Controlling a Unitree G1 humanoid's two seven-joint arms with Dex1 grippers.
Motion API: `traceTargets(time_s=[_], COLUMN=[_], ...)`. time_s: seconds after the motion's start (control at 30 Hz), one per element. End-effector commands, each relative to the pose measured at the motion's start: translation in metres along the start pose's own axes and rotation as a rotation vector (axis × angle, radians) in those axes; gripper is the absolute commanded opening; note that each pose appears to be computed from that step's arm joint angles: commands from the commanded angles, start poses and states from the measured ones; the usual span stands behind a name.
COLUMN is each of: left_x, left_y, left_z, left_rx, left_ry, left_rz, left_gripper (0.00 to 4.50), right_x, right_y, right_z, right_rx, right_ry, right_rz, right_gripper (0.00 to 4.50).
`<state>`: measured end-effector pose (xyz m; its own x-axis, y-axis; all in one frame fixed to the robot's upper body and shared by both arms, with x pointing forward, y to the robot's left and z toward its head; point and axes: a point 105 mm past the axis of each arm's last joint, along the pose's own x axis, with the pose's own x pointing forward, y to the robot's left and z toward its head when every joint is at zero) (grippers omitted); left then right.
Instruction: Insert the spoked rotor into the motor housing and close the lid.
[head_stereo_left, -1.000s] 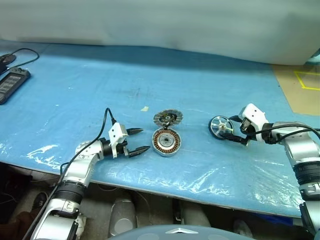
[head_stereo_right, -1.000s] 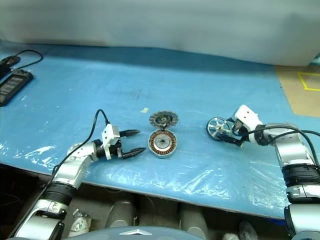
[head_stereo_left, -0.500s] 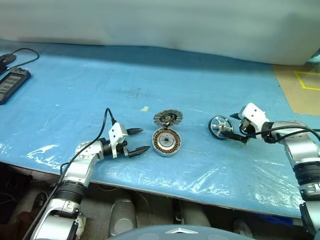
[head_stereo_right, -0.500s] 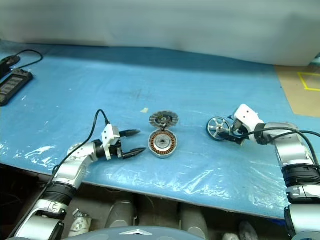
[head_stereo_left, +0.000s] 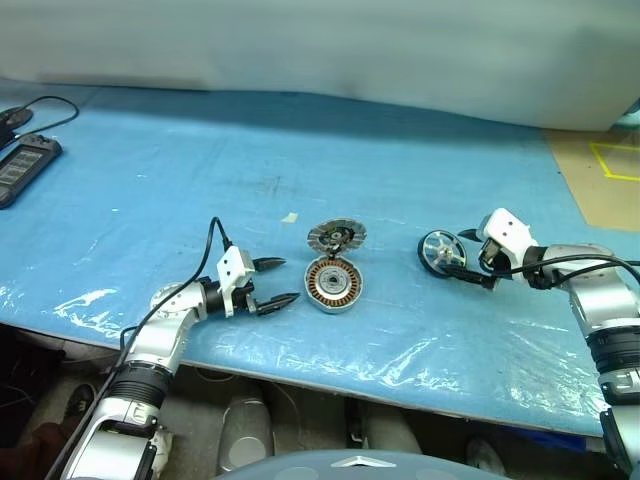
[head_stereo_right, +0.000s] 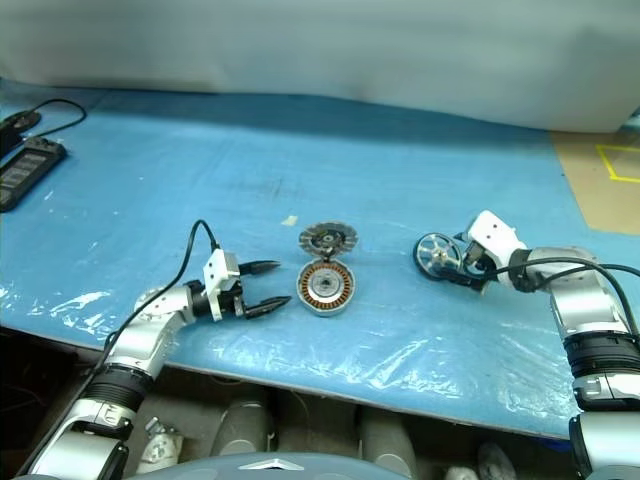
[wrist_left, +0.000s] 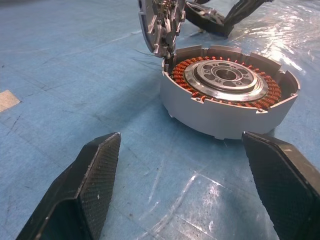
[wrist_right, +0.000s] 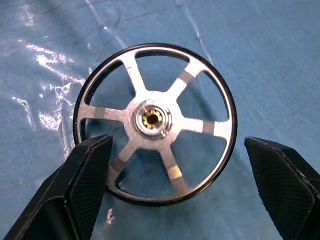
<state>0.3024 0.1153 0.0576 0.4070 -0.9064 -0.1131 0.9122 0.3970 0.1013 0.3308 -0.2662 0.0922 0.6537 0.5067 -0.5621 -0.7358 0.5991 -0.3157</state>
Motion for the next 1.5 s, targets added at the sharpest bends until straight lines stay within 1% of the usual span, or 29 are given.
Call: traceTargets(time_s=[0.03,0.07,0.1,0.53,1.1,1.3,1.5], left_x=[0.000,0.000,0.000,0.000,-0.001,0.000,-0.001], left_y=[-0.001,-0.001,-0.002,-0.005,-0.003,-0.002,-0.003], left_z=[0.005,0.004,0.004,0.003,0.002,0.003,0.002], left_rx=[0.028,0.027,0.026,0.015,0.012,0.016,0.015], left_ry=[-0.013,-0.011,-0.011,-0.011,-0.005,-0.005,-0.004], left_rz=[-0.011,-0.013,-0.014,-0.022,-0.016,-0.015,-0.012], left_gripper=[4.09,4.09,4.09,4.09,4.09,4.09,4.09], right_x=[-0.011,-0.011,-0.011,-0.015,-0.018,-0.011,-0.004], right_y=[-0.007,-0.007,-0.006,-0.015,-0.016,-0.005,0.001], right_z=[0.010,0.011,0.011,0.021,0.057,0.051,0.039], right_rx=[-0.023,-0.024,-0.024,-0.071,-0.156,-0.149,-0.136], right_ry=[-0.035,-0.036,-0.038,-0.053,-0.139,-0.121,-0.086], right_rz=[-0.038,-0.040,-0.040,-0.097,-0.091,-0.048,-0.030], right_gripper=[3.54,3.26,2.88,2.88,2.88,2.88,2.88])
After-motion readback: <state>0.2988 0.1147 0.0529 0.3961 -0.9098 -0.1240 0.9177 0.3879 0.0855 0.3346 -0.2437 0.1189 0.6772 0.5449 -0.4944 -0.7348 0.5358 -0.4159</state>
